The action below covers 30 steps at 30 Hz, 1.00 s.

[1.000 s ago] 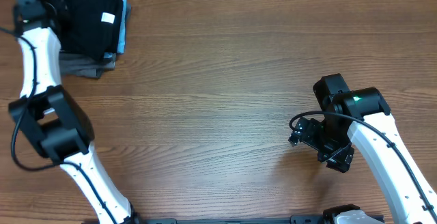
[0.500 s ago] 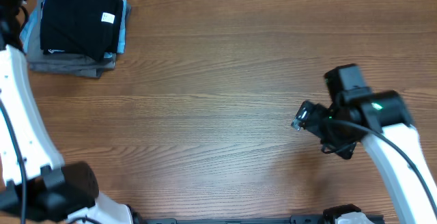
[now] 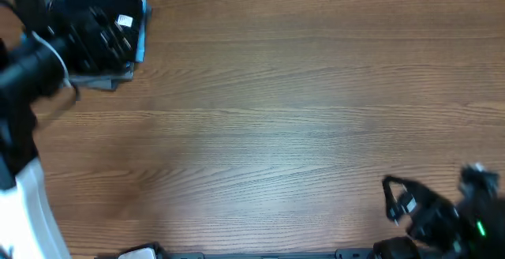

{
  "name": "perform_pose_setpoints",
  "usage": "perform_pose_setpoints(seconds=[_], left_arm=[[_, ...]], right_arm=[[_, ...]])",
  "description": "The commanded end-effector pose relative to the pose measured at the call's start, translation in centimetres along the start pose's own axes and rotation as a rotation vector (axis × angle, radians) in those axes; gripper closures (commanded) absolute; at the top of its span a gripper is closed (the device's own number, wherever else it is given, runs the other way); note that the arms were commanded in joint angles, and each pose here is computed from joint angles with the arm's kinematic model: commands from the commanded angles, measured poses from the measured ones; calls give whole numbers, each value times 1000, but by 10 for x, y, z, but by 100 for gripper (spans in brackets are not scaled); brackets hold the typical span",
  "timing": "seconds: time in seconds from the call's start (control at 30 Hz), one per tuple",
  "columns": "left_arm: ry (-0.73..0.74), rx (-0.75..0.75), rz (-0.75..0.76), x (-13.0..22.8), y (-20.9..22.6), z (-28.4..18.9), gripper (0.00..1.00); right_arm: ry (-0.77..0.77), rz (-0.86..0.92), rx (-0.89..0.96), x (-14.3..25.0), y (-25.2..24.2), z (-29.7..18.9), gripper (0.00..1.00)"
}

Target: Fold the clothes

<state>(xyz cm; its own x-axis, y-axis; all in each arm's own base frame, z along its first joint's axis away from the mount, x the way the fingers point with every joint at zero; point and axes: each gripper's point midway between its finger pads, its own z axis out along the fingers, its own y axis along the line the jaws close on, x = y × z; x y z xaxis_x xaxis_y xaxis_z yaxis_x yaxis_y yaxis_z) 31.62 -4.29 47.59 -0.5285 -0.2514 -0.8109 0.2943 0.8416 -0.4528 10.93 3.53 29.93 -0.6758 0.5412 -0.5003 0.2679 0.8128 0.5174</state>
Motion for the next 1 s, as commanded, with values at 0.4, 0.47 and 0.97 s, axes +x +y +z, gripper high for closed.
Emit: perform_pose_setpoints(seconds=[0.4, 0.47, 0.97], left_arm=[[132, 99, 87, 155, -22, -10, 0], [165, 92, 63, 169, -14, -4, 0], [373, 8, -77, 212, 35, 46, 0]], right_arm=[[-174, 77, -32, 17, -37, -11, 0], [-183, 78, -41, 15, -35, -11, 0], [-193, 76, -51, 12, -32, -12, 0]])
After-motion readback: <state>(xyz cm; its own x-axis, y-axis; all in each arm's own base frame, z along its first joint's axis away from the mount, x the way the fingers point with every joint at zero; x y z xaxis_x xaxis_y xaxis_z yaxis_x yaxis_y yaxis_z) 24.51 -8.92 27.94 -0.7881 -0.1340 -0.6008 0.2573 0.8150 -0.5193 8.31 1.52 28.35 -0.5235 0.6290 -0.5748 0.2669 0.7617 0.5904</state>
